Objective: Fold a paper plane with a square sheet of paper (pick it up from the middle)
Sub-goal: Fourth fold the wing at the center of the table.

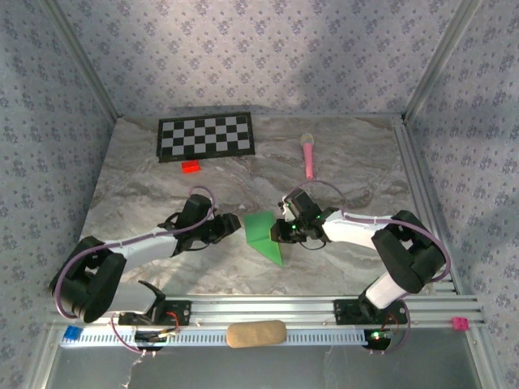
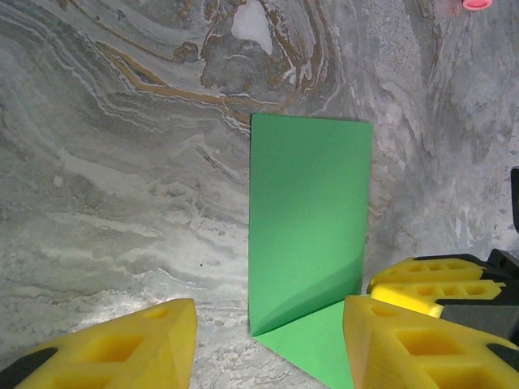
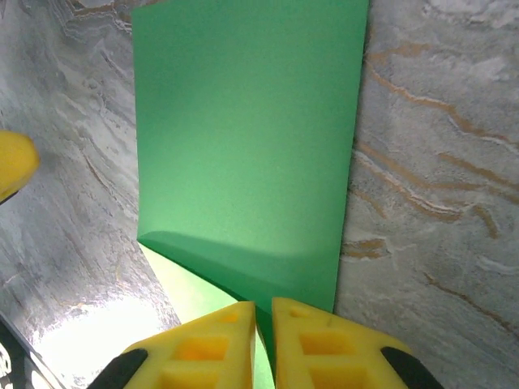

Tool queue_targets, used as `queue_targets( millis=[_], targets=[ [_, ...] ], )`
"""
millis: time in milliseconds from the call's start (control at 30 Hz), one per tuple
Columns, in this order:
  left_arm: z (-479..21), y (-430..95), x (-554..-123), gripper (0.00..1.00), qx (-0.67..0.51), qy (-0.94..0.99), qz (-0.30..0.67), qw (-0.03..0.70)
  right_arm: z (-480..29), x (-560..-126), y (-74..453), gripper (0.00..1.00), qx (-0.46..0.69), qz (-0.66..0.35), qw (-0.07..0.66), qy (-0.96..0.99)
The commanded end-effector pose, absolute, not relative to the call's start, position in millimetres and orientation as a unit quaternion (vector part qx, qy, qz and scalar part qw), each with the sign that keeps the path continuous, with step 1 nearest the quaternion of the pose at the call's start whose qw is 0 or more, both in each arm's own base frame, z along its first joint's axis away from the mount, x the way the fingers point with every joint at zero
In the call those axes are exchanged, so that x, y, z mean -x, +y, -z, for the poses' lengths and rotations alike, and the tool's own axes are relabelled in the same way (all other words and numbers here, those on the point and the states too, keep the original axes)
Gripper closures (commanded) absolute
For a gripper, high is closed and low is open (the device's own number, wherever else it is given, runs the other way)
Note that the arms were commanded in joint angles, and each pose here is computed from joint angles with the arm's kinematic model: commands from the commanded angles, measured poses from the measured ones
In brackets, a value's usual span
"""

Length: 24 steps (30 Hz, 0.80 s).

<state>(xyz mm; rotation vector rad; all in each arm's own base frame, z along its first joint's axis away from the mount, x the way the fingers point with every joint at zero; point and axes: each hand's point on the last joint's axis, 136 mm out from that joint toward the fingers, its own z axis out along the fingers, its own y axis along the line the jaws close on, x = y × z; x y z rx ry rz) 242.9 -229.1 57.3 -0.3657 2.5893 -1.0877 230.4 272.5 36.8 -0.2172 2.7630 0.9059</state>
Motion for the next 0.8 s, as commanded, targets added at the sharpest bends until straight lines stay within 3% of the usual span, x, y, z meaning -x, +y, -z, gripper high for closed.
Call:
queue_targets(
  millis=[0, 300, 767],
  targets=[
    [-69, -236, -250, 0.49, 0.121, 0.896, 0.396, 0.157, -51, -232, 279, 0.90, 0.088, -0.323, 0.122, 0.935],
    [-74, -250, -256, 0.45, 0.103, 0.895, 0.414, 0.128, -69, -232, 286, 0.98, 0.096, -0.373, 0.142, 0.912],
    [-62, -264, -266, 0.41, 0.120, 0.893, 0.424, 0.094, -85, -233, 287, 1.00, 0.090, -0.425, 0.162, 0.886]
  ],
)
